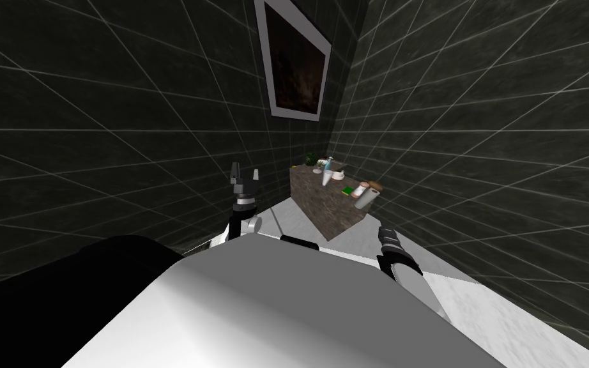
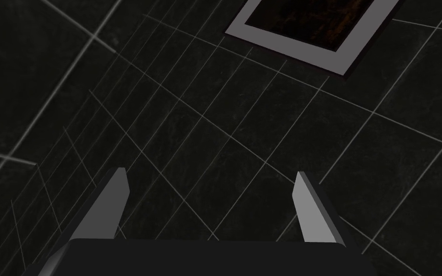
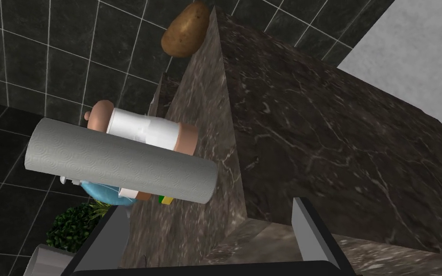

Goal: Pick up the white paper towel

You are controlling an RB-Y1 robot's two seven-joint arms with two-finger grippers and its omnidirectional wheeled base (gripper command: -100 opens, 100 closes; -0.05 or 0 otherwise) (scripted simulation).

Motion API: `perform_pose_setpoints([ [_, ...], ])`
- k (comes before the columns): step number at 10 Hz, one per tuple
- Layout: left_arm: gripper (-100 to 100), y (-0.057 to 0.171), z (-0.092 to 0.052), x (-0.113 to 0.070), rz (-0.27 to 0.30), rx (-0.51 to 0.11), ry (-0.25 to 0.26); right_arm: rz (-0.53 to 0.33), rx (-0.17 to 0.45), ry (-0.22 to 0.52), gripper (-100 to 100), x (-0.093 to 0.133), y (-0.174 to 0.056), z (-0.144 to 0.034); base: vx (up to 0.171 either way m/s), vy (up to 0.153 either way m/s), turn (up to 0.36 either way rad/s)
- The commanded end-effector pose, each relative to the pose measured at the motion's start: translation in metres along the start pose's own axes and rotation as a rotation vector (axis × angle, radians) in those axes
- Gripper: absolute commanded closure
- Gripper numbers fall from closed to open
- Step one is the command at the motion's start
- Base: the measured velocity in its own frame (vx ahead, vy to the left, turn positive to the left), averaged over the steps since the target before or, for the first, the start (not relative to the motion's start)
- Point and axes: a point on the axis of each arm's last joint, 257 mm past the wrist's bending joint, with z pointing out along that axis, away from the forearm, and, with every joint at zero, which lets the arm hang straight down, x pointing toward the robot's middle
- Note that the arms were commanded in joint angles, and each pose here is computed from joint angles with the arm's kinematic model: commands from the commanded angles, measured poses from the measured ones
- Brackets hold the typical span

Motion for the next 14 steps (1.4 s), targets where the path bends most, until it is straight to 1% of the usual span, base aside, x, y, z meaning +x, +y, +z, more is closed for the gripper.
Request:
perform_pose_setpoints([
  [1, 0, 0.000, 0.000, 0.000, 0.000, 0.000, 0.000, -0.057, 0.000, 0.006, -100, 0.000, 0.000, 0.002, -0.059, -0.048, 0.109],
  [2, 0, 0.000, 0.000, 0.000, 0.000, 0.000, 0.000, -0.097, 0.003, 0.018, -100, -0.001, -0.002, 0.007, -0.090, -0.043, 0.167],
  [3, 0, 0.000, 0.000, 0.000, 0.000, 0.000, 0.000, -0.129, 0.003, 0.018, -100, -0.001, -0.002, 0.007, -0.076, -0.037, 0.097],
  [4, 0, 0.000, 0.000, 0.000, 0.000, 0.000, 0.000, -0.139, 0.003, 0.018, -100, -0.001, -0.001, 0.007, -0.031, -0.017, -0.021],
  [5, 0, 0.000, 0.000, 0.000, 0.000, 0.000, 0.000, -0.185, 0.006, 0.030, -100, -0.001, -0.004, 0.013, -0.064, -0.035, 0.153],
  [6, 0, 0.000, 0.000, 0.000, 0.000, 0.000, 0.000, -0.213, 0.006, 0.030, -100, -0.001, -0.004, 0.013, -0.065, -0.037, 0.123],
  [7, 0, 0.000, 0.000, 0.000, 0.000, 0.000, 0.000, -0.248, 0.011, 0.042, -100, -0.003, -0.007, 0.018, -0.068, -0.049, 0.145],
  [8, 0, 0.000, 0.000, 0.000, 0.000, 0.000, 0.000, -0.281, 0.011, 0.042, -100, -0.003, -0.007, 0.018, -0.058, -0.046, 0.083],
  [9, 0, 0.000, 0.000, 0.000, 0.000, 0.000, 0.000, -0.317, 0.016, 0.054, -100, -0.005, -0.010, 0.024, -0.066, -0.039, 0.183],
  [10, 0, 0.000, 0.000, 0.000, 0.000, 0.000, 0.000, -0.348, 0.016, 0.054, -100, -0.005, -0.010, 0.024, -0.057, -0.036, 0.073],
  [11, 0, 0.000, 0.000, 0.000, 0.000, 0.000, 0.000, -0.381, 0.022, 0.065, -100, -0.007, -0.014, 0.029, -0.053, -0.034, 0.120],
  [12, 0, 0.000, 0.000, 0.000, 0.000, 0.000, 0.000, -0.411, 0.023, 0.065, -100, -0.007, -0.015, 0.029, -0.049, -0.039, 0.093],
  [13, 0, 0.000, 0.000, 0.000, 0.000, 0.000, 0.000, -0.443, 0.030, 0.077, -100, -0.010, -0.019, 0.035, -0.053, -0.047, 0.144],
  [14, 0, 0.000, 0.000, 0.000, 0.000, 0.000, 0.000, -0.472, 0.030, 0.077, -100, -0.010, -0.020, 0.035, -0.045, -0.041, 0.077],
])
